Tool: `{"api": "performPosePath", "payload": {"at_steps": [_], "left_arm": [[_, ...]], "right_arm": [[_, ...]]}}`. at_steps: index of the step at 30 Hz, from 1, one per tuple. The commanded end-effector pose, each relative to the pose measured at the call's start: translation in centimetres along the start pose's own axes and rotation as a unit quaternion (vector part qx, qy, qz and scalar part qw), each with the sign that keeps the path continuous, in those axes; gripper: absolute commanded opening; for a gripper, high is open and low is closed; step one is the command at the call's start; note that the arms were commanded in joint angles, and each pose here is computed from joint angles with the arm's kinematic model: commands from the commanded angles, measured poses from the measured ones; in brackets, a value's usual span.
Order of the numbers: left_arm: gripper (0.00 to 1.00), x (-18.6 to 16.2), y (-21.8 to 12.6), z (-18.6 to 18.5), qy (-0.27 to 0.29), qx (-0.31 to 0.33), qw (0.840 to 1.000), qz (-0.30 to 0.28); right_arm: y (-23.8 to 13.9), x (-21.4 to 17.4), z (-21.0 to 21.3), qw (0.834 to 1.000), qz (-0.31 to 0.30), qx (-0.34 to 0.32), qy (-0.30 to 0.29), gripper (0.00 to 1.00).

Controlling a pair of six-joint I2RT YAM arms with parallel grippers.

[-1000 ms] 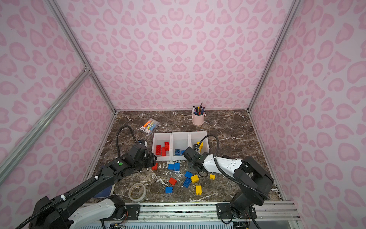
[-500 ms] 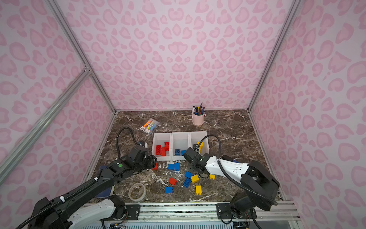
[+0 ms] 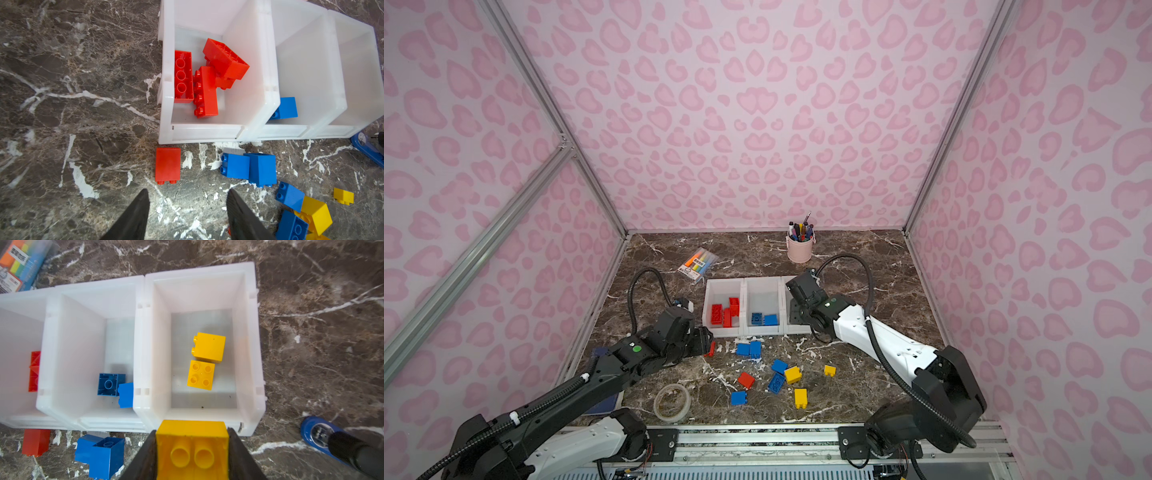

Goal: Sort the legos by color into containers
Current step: 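Drop the yellow brick into the far compartment with the right gripper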

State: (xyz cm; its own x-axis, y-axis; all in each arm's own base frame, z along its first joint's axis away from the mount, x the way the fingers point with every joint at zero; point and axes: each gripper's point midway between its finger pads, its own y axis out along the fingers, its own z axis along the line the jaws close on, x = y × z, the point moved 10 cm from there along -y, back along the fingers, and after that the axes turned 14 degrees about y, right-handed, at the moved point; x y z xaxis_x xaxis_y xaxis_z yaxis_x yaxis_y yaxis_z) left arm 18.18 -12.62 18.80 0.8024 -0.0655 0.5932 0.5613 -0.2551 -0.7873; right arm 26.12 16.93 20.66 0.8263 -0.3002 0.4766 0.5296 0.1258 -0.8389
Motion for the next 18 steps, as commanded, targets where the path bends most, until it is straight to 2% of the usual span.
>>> {"api": "performPosePath", "payload": {"at_steps": [1,7,13,18], "left_arm": [[0.62,-0.4,-0.1,0.1,-0.005,0.004,1.000,0.003],[0.62,-0.9,-0.3,0.2,-0.009,0.004,1.000,0.000],[0.62,-1.1,-0.5,0.3,-0.008,0.007,1.000,0.001],[0.62,-1.3,-0.4,0.3,-0.008,0.007,1.000,0.003]], "right_arm": [[1.3,0.5,0.7,1.000,0.018,0.019,-0.014,0.42],[3.1,1.9,1.4,0.999,0.025,0.029,-0.003,0.44],[3.4,2.6,2.0,0.999,0.027,0.030,-0.004,0.63],[2.9,2.6,1.9,0.999,0.024,0.035,0.001,0.67]]}}
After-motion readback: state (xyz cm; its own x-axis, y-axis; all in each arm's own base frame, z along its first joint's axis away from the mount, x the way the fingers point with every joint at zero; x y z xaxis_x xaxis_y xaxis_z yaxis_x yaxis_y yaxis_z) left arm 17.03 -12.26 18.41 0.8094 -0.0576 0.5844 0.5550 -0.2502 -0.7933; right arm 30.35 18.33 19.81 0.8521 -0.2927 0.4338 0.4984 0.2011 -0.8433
